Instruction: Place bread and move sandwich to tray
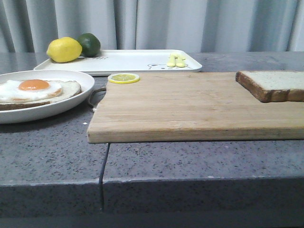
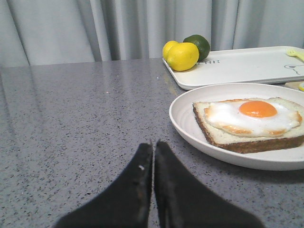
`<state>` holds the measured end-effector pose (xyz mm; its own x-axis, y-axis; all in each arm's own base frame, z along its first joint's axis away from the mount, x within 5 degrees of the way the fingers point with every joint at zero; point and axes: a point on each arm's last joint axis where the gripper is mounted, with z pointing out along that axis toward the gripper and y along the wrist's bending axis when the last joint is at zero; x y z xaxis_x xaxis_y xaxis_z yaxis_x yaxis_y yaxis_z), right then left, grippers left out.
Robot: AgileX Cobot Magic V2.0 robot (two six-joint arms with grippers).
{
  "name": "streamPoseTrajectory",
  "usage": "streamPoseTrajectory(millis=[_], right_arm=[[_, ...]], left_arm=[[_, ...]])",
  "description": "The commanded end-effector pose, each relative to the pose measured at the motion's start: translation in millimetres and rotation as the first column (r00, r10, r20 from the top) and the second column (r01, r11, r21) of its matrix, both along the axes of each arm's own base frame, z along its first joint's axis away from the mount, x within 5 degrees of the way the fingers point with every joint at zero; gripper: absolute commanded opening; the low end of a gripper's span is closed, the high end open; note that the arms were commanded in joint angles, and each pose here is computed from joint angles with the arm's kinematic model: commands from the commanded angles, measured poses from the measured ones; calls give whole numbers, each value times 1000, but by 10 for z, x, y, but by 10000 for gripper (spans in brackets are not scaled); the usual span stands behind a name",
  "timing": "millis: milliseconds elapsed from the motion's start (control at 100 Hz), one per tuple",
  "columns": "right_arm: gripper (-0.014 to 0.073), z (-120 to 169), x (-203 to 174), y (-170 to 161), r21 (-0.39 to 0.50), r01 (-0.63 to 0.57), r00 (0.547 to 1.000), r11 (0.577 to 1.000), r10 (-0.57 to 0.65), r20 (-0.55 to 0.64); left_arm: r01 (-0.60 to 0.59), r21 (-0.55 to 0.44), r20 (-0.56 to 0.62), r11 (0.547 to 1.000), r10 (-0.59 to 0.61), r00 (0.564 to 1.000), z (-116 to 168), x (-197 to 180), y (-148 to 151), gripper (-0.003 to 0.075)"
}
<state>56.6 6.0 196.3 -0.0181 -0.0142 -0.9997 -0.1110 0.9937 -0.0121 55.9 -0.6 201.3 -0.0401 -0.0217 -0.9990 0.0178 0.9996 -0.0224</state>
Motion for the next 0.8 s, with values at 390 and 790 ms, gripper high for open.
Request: streamPoseTrajectory(millis=[390,790], right_arm=[[-116,80,-20,2,4,-3,995,1000,2,95],[-116,91,-21,3,5,-4,995,1000,3,104]], left_arm=[[6,-7,92,1000,-5,996,31,-18,-5,-19],[12,-43,113,999,-7,994,51,-19,-8,-19]])
